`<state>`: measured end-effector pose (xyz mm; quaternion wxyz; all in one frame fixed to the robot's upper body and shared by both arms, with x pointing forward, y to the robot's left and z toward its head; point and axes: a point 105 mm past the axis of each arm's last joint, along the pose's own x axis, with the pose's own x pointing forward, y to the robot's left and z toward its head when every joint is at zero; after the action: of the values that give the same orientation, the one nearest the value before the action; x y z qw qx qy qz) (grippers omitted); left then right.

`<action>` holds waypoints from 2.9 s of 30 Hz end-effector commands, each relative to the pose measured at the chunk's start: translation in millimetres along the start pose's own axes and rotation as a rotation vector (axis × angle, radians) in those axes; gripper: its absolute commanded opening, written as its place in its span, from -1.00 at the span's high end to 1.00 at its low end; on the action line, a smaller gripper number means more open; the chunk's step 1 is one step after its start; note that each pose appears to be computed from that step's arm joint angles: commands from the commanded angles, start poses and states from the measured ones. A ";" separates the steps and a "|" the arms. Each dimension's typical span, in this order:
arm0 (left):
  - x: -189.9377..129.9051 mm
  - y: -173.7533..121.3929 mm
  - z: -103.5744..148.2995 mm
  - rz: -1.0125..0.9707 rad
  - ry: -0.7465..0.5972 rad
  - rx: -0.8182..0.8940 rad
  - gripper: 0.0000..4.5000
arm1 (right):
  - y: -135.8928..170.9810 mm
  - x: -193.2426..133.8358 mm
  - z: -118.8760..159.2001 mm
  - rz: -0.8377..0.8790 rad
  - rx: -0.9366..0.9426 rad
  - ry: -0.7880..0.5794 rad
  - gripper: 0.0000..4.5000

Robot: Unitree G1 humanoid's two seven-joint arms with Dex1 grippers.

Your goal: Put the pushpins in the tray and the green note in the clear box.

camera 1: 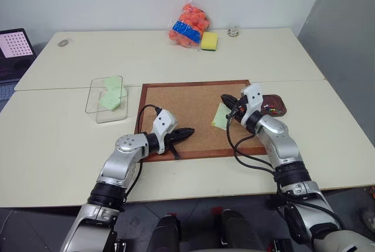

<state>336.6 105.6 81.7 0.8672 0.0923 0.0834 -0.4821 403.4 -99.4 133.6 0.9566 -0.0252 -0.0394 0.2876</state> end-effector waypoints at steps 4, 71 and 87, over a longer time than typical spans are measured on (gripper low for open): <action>-2.9 -1.5 -5.9 0.001 0.019 -0.012 1.00 | -79.9 -33.3 15.0 -0.419 -0.020 -0.033 0.97; -2.1 -3.9 -9.1 -0.011 0.033 0.012 1.00 | 62.2 -88.2 16.5 0.496 0.173 0.165 -0.99; -3.1 -2.7 -8.8 -0.004 0.035 0.021 1.00 | 46.4 -45.3 -14.0 0.373 -0.027 0.153 -0.99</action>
<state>335.4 104.6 81.0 0.8644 0.1029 0.0796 -0.4856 340.1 -88.2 106.5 0.8896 -0.0522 0.0562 0.4502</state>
